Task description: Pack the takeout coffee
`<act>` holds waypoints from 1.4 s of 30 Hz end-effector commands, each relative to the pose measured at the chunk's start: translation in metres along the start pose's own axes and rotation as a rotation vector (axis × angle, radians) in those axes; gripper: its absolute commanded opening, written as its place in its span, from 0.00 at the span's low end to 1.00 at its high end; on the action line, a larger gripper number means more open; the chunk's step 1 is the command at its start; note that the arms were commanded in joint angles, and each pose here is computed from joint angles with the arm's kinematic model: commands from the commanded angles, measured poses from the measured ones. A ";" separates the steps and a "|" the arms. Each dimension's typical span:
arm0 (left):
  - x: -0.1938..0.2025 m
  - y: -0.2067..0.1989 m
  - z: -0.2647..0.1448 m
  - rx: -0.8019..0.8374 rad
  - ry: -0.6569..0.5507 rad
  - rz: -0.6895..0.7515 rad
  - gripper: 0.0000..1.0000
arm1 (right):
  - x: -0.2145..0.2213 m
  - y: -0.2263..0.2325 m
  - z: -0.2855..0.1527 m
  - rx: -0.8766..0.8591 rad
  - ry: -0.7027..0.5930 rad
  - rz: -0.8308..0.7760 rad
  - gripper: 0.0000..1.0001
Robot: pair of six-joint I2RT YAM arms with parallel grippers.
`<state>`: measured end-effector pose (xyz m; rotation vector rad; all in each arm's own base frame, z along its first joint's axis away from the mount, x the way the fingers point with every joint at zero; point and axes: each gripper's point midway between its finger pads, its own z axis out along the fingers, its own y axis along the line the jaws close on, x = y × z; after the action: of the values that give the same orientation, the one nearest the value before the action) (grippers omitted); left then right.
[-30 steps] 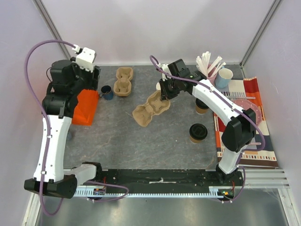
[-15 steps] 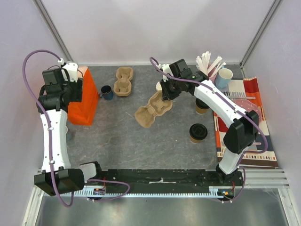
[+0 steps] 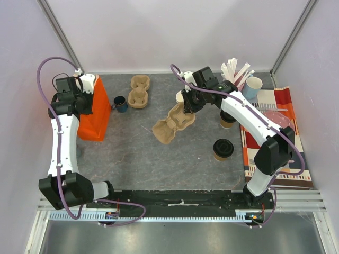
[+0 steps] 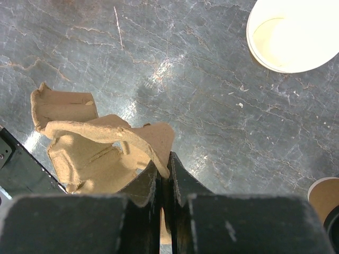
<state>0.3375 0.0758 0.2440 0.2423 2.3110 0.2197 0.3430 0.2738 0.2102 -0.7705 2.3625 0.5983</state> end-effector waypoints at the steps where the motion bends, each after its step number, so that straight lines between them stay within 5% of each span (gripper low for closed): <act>1: -0.004 0.001 -0.008 -0.005 -0.051 0.036 0.02 | -0.012 0.004 -0.019 0.013 -0.069 0.007 0.08; 21: -0.099 0.032 -0.136 -0.199 -0.438 0.222 0.02 | -0.044 0.005 -0.038 0.040 -0.151 0.000 0.03; 26: -0.137 -0.044 -0.182 0.171 -0.653 0.289 0.02 | -0.061 -0.001 -0.052 0.083 -0.204 0.025 0.00; 36: -0.101 -0.178 -0.214 0.730 -0.649 0.616 0.02 | -0.050 -0.049 -0.114 0.276 -0.311 0.198 0.00; 42: -0.057 -0.217 -0.216 0.933 -0.597 0.837 0.02 | -0.009 -0.103 -0.179 0.625 -0.315 0.258 0.00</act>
<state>0.2277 -0.1492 0.4018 1.2621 1.5487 -0.3975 0.3602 0.1581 0.3050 -0.2506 2.2185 0.2998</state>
